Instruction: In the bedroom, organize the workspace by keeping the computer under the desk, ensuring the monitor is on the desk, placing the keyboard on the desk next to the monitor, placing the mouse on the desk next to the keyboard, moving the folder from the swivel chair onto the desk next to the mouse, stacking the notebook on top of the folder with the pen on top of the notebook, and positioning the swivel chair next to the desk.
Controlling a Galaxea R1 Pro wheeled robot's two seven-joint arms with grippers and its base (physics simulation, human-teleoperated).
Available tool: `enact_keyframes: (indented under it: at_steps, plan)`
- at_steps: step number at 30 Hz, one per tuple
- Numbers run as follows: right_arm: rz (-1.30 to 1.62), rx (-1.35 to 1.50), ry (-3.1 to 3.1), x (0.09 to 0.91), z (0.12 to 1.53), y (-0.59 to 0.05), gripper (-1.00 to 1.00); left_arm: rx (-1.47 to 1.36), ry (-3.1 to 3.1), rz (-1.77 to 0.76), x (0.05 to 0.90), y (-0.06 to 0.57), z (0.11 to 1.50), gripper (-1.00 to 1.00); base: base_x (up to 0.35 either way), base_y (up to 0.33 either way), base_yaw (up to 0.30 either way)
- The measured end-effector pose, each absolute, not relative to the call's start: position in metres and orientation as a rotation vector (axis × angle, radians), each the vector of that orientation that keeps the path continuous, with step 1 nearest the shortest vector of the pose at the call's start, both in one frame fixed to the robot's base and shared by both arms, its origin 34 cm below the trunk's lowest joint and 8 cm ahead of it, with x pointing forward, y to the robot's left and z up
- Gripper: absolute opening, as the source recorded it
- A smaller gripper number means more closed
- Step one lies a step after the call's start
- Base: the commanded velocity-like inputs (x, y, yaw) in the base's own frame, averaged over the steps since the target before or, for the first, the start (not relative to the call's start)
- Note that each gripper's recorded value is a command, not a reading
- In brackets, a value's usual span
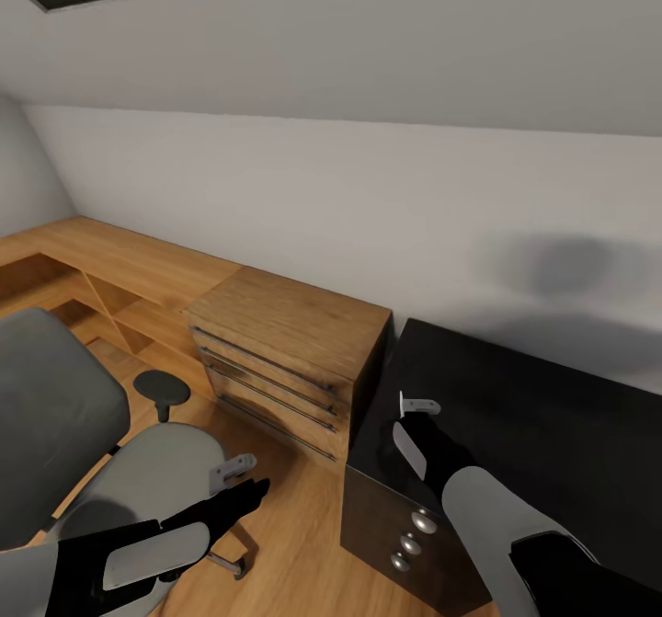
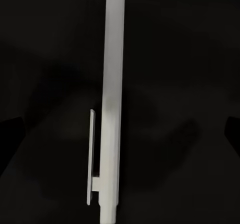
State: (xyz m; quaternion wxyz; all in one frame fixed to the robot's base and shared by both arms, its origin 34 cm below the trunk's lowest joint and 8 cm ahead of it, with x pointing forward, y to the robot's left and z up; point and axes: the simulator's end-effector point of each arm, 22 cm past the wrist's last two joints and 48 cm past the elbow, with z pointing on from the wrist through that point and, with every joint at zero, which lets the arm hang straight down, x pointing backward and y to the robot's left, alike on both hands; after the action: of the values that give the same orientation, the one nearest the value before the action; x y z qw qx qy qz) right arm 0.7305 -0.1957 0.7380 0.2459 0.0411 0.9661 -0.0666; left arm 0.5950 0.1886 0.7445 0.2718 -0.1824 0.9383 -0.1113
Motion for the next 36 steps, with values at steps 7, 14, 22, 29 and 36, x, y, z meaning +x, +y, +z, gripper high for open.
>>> enact_keyframes:
  at_steps: [7,14,22,29,36]
  plan:
    - [-0.174,0.114,2.626,0.7347,0.7355,-0.1939,1.00,-0.492,2.525,-0.298,0.5960,0.1890,0.7387,1.00,0.000,0.000,0.000]
    - [-0.175,0.110,2.625,0.7348,0.7356,-0.1939,1.00,-0.492,2.524,-0.299,0.5961,0.1888,0.7388,1.00,0.000,0.000,0.000]
    - [-0.177,0.109,2.624,0.7349,0.7357,-0.1940,1.00,-0.492,2.525,-0.299,0.5961,0.1888,0.7388,1.00,0.000,0.000,0.000]
    - [-0.171,0.115,2.624,0.7349,0.7354,-0.1931,-1.00,-0.491,2.525,-0.299,0.5960,0.1888,0.7387,1.00,0.000,0.000,0.000]
    - [-0.171,0.115,2.624,0.7349,0.7354,-0.1931,-1.00,-0.492,2.525,-0.299,0.5961,0.1888,0.7388,1.00,0.000,0.000,0.000]
